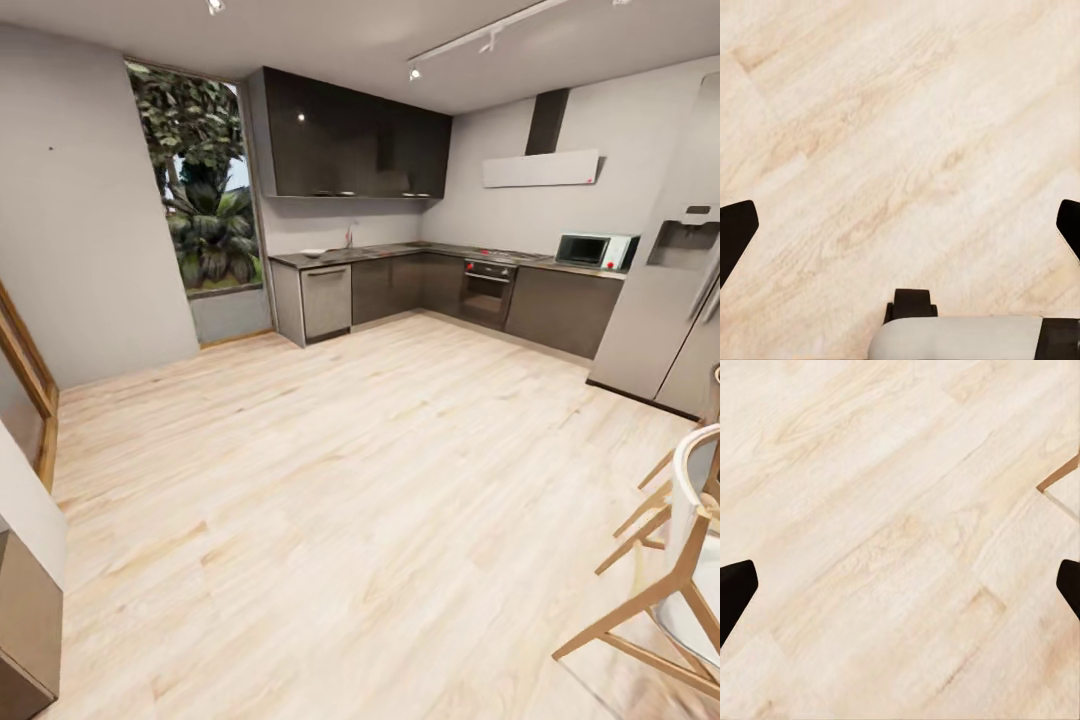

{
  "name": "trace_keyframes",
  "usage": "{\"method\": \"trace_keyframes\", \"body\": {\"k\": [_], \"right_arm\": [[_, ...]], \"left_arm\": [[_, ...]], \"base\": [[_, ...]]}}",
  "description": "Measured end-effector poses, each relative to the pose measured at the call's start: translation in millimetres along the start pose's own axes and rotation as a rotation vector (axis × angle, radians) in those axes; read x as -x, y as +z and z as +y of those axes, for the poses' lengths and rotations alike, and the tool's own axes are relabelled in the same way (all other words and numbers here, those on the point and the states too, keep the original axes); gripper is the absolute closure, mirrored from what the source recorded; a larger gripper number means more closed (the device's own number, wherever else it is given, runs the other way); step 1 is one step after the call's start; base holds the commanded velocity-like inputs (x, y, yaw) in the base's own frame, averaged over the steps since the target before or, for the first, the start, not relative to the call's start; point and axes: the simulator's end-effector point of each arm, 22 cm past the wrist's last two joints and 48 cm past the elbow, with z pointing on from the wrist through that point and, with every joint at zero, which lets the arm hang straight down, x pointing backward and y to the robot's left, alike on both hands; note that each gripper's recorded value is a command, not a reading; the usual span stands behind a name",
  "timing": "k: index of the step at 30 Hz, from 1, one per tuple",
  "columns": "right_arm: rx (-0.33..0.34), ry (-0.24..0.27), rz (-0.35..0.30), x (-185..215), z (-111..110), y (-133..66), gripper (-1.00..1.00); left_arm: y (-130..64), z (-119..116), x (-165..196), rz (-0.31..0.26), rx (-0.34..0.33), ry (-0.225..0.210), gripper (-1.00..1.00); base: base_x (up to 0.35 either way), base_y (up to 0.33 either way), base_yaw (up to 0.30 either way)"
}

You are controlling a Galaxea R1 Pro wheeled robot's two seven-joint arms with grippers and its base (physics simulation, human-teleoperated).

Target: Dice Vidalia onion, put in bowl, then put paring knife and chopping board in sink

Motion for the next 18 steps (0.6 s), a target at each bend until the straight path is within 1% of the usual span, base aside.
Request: {"method": "trace_keyframes", "body": {"k": [18], "right_arm": [[0.0,0.0,0.0,-0.1,0.1,-0.1,-1.0]], "left_arm": [[0.1,0.0,0.6,-0.001,0.0,0.0,-1.0]], "base": [[0.318,0.0,0.0]]}}
